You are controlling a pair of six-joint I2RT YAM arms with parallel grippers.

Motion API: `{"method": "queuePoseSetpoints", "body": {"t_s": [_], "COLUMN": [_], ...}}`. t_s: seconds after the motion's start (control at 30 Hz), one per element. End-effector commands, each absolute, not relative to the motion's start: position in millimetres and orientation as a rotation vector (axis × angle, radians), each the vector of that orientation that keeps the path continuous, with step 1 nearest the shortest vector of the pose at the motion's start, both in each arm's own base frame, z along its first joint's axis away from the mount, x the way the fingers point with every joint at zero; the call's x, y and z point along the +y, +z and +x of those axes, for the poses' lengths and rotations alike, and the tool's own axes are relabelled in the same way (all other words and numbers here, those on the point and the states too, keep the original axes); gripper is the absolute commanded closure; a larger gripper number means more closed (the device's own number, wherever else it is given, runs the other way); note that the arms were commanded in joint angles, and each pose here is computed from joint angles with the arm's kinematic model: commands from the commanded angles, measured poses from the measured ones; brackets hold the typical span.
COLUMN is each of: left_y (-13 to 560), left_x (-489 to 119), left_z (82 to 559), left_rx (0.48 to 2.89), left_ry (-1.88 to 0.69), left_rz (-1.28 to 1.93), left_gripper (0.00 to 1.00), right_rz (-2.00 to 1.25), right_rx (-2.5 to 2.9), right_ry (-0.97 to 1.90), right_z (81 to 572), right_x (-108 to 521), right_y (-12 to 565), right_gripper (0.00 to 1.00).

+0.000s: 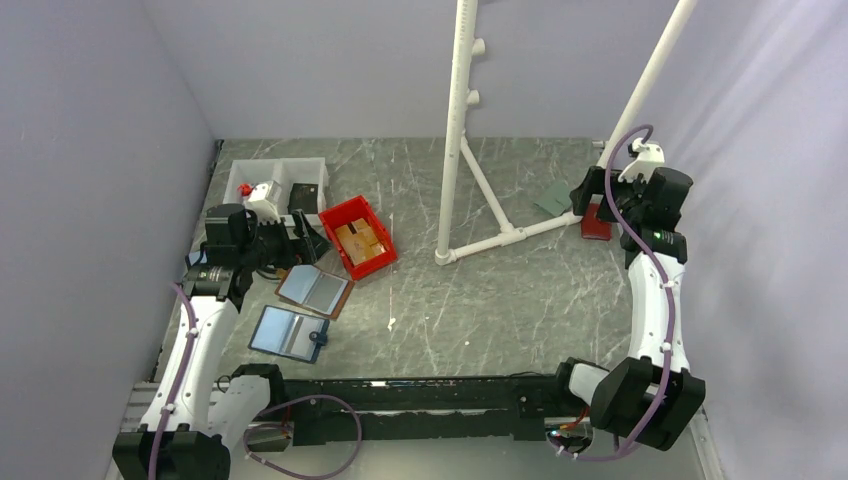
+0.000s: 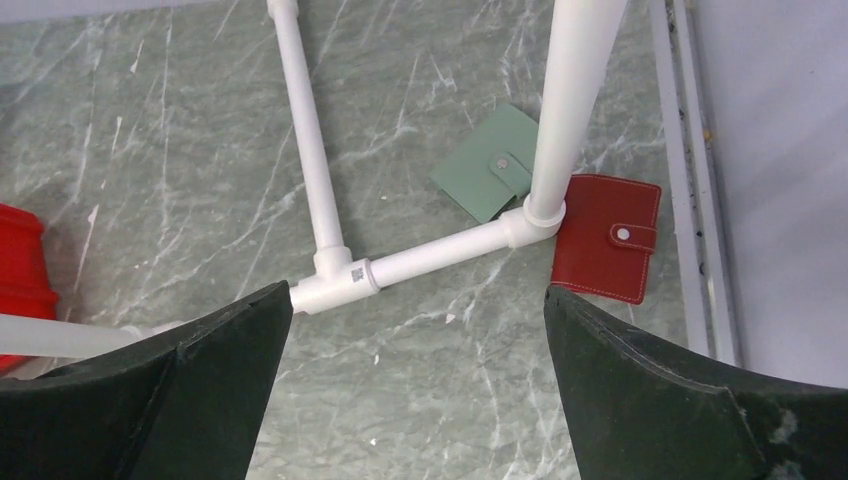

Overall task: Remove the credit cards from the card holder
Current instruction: Pick up the card holder from the center of the board.

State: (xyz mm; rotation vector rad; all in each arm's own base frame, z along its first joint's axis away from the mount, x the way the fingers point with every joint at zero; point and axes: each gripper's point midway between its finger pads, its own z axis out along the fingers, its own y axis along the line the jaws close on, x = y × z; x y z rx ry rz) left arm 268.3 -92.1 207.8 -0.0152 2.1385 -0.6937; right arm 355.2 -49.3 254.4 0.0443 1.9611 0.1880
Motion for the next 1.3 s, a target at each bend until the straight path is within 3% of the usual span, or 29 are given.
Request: {"method": "queuePoseSetpoints", "body": {"t_s": [0.0,0.2,0.37,0.7,0.93,1.27], "left_y": [212,214,213,211,208,208], "left_x": [-87,-88,-88,-87,-86,-86], "left_z": [267,267,267,268,270,272], "left_rx": [2.114,2.108,2.109,2.115,2.125,2.123], "left_ry": [-0.646,-0.648,-0.650,-0.642,-0.644,-0.659], "left_rz": [0.008,0.013,0.012,0.011,0.007,0.002], "left_gripper": [0.06,0.03,0.00,0.01,0.01,0.01], "right_rz": [0.066,-0.119,-0.605,-0.942,-0.968,-0.997], "right_rx": [1.894,1.934,2.049,2.288,2.386,2.468], "right_ry": [0.202,0.187,0.142,-0.344,-0.446,-0.526], "right_z": [360,370,372,444,479,494], "right_x": [-48,-33,7,-16,-21,-31], "right_y": [279,267,222,149,116,64], "right_gripper": [0.00,0.00,0.00,0.01,0.20,0.30]}}
